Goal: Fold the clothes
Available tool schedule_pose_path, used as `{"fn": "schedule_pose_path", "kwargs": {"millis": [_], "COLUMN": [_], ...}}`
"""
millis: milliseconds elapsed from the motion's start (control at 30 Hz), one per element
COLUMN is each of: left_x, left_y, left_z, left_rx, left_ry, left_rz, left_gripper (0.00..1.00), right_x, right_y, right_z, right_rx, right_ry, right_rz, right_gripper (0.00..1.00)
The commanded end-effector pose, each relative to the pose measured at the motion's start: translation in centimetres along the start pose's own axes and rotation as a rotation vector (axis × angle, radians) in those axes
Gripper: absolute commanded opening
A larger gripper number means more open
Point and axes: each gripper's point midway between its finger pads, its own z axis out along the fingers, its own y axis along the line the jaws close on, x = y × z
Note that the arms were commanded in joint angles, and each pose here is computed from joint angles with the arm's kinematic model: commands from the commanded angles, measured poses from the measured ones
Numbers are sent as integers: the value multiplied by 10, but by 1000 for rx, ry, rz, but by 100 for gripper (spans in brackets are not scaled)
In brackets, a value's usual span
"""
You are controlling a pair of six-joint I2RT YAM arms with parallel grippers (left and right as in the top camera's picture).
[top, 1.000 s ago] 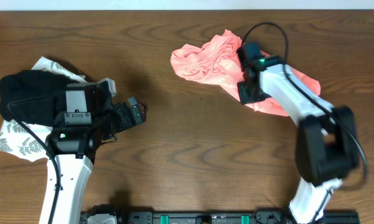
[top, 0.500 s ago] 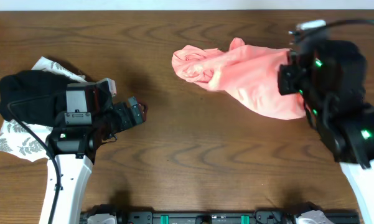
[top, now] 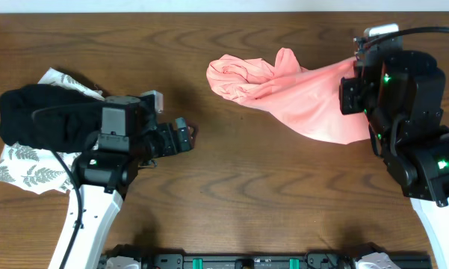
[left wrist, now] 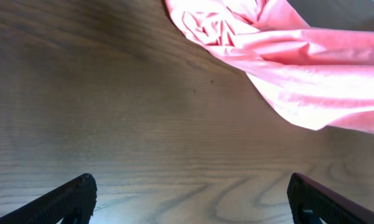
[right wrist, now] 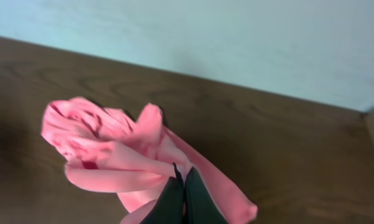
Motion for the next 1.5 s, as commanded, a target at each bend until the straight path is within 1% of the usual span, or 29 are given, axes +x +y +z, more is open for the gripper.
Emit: {"fn": "schedule_pose_path", "kwargs": {"millis": [0, 67, 200, 267, 300, 367, 433, 467, 500, 567, 600, 633, 700, 733, 800, 867, 1000, 1033, 1100, 1167, 1267, 1400, 1467], "left_x": [-5, -4, -2, -1, 0, 0, -1, -2, -3, -5, -7, -8, -11, -12, -15, -16, -17, -15, -13, -10, -5, -3, -4], "left_y": [-5, -3, 1, 3, 3, 5, 5, 5, 5, 4, 4, 3, 2, 1, 0, 0, -7, -12, -20, -29, -41, -47, -45], "left_z": [3, 6, 14, 18, 19, 22, 24, 25, 25, 26, 26, 26, 26, 26, 27, 29, 38, 44, 53, 63, 79, 96, 104], "left_rx": [4, 1, -9, -15, -16, -19, -19, -19, -17, -14, -11, -8, -3, -1, 3, 5, 21, 31, 49, 68, 94, 111, 110], "left_ry": [-2, 5, 30, 43, 47, 52, 53, 51, 47, 40, 34, 27, 17, 12, 3, -1, 5, 11, 21, 30, 45, 48, 50], "left_rz": [12, 9, -2, -7, -8, -11, -11, -10, -9, -6, -3, -1, 4, 6, 9, 12, 34, 48, 73, 108, 174, 223, 222], "left_gripper": [98, 98, 98, 98, 98, 98, 98, 98, 98, 98, 98, 98, 98, 98, 98, 98, 98, 98, 98, 98, 98, 98, 98], "right_x": [7, 24, 46, 49, 48, 44, 39, 37, 35, 33, 32, 32, 32, 32, 34, 35, 44, 49, 59, 70, 88, 107, 115], "right_y": [-50, -68, -81, -73, -64, -39, -10, 0, 7, 9, 8, 7, 6, 6, 5, -2, -19, -23, -24, -20, -12, -1, 6], "right_z": [-10, -15, -29, -37, -41, -50, -67, -75, -85, -98, -103, -106, -109, -109, -105, -95, -65, -54, -34, -11, 24, 74, 100], "right_rx": [233, 314, 348, 283, 220, 52, -139, -206, -256, -278, -277, -274, -268, -268, -260, -209, -82, -39, 1, 16, 39, 51, 41], "right_ry": [27, 82, 143, 147, 145, 124, 74, 47, 18, -22, -34, -43, -50, -49, -37, -5, 98, 140, 216, 301, 417, 523, 554], "right_rz": [103, 177, 258, 243, 207, 115, 5, -33, -60, -71, -71, -70, -69, -69, -63, -10, 144, 200, 253, 275, 303, 310, 308], "right_gripper": [1, 1, 1, 1, 1, 1, 1, 1, 1, 1, 5, 13, 44, 49, 55, 57, 59, 59, 59, 59, 62, 64, 64]}}
